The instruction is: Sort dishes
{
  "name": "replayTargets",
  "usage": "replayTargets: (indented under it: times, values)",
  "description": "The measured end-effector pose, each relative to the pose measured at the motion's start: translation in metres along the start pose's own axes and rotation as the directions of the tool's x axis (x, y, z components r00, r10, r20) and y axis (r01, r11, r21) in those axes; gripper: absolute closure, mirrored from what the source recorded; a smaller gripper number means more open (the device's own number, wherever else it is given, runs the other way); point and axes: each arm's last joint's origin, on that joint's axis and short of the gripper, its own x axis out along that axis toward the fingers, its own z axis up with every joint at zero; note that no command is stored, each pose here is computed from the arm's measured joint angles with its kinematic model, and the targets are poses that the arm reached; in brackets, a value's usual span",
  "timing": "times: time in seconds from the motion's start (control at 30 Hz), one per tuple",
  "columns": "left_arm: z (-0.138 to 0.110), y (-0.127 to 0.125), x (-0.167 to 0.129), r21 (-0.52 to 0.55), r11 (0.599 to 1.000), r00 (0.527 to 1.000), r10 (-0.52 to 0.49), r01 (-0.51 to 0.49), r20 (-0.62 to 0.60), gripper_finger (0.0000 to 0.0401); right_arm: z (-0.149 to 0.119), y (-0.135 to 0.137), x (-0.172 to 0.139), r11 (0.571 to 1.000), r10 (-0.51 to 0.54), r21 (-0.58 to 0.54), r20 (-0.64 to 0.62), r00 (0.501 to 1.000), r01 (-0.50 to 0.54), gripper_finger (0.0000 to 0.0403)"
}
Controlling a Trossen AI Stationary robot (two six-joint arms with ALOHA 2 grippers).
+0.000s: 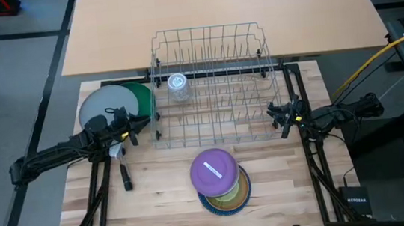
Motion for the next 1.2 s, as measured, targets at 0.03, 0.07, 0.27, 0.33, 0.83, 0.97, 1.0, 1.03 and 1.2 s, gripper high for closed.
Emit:
replayTargets:
  times: [0.03,0.07,0.27,0.33,0.83,0.97,1.0,1.03,1.2]
  values:
    - [0.0,0.0,0.0,0.0,1.0,1.0,0.0,0.0,0.0,0.0315,0.0,0.0,0.0,1.0,0.0,0.0,0.0,1.0,0.0,0.0315]
    - [0.0,0.0,0.0,0.0,1.0,1.0,0.0,0.0,0.0,0.0315,0.0,0.0,0.0,1.0,0.0,0.0,0.0,1.0,0.0,0.0315]
    - [0.0,0.0,0.0,0.0,1.0,1.0,0.0,0.0,0.0,0.0315,0.0,0.0,0.0,1.0,0.0,0.0,0.0,1.0,0.0,0.0315]
    - [0.0,0.0,0.0,0.0,1.0,1.0,0.0,0.0,0.0,0.0315,0.0,0.0,0.0,1.0,0.0,0.0,0.0,1.0,0.0,0.0315]
    - [0.0,0.0,0.0,0.0,1.0,1.0,0.0,0.0,0.0,0.0315,0.0,0.0,0.0,1.0,0.0,0.0,0.0,1.0,0.0,0.0315]
    - [0.0,0.0,0.0,0.0,1.0,1.0,0.0,0.0,0.0,0.0315,0.0,0.0,0.0,1.0,0.0,0.0,0.0,1.0,0.0,0.0315]
    - [0.0,0.0,0.0,0.0,1.0,1.0,0.0,0.0,0.0,0.0315,0.0,0.0,0.0,1.0,0.0,0.0,0.0,1.0,0.0,0.0315]
    - [0.0,0.0,0.0,0.0,1.0,1.0,0.0,0.0,0.0,0.0315,0.0,0.0,0.0,1.0,0.0,0.0,0.0,1.0,0.0,0.0315]
    - [0.0016,-0.0005,0.0,-0.055,0.998,1.0,-0.005,0.006,0.017,0.0315,0.0,0.0,0.0,1.0,0.0,0.0,0.0,1.0,0.0,0.0315]
